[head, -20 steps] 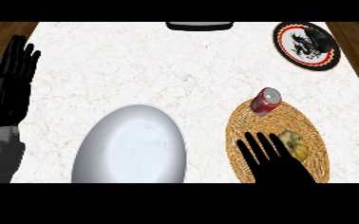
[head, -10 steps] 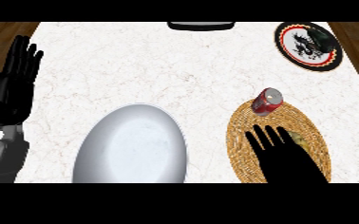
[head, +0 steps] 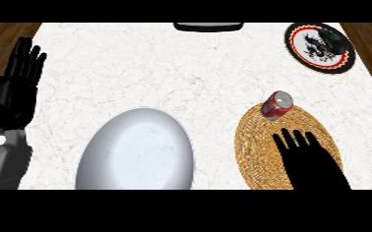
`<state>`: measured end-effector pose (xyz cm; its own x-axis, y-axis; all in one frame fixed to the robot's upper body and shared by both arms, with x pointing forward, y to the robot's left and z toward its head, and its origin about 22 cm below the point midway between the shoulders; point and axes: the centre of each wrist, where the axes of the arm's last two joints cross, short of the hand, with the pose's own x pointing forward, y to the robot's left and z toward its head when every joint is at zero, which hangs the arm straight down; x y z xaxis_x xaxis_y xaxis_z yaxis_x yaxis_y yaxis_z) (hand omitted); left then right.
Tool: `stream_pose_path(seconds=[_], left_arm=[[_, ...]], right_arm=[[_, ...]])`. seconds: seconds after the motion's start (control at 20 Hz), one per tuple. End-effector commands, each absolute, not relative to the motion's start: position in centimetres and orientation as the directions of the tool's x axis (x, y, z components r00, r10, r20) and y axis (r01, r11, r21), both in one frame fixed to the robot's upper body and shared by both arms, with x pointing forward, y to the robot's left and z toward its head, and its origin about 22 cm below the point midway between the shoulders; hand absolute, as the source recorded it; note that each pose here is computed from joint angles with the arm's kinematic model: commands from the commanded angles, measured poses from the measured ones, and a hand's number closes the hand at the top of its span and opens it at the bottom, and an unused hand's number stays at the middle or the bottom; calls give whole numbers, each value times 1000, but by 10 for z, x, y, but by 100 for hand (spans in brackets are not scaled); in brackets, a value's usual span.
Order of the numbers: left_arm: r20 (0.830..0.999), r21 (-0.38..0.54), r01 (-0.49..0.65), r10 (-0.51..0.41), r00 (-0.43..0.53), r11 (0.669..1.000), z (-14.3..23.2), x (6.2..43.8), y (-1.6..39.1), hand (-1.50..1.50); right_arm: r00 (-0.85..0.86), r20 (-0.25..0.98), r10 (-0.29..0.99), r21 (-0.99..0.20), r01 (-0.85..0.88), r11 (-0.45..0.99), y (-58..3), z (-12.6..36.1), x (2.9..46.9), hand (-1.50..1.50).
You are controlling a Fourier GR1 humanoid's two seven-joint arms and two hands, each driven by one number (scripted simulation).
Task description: Pick the squash from the placemat and place it in the bowl
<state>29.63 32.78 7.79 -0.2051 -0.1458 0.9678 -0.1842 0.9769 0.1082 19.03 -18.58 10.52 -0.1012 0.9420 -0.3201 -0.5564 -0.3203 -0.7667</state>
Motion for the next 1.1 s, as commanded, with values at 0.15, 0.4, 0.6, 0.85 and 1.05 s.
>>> stream_pose_path(seconds=[0.15,0.4,0.6,0.85,1.05], left_arm=[[969,93,-185,-131,-208,978,88,299,328,0],[967,121,-188,-159,-199,975,77,298,337,0],[967,119,-169,-153,-206,978,72,296,311,0],[967,107,-178,-144,-210,978,75,297,340,0],[963,125,-176,-163,-217,976,77,291,325,0]], right_arm=[[-80,-311,947,-791,-530,-304,-211,100,218,-150],[-115,-275,955,-790,-539,-292,-212,78,211,-150],[-161,-280,946,-774,-545,-322,-226,63,224,-150],[-109,-308,945,-756,-575,-313,-224,69,218,-150],[-101,-325,940,-762,-561,-324,-235,63,224,-150]])
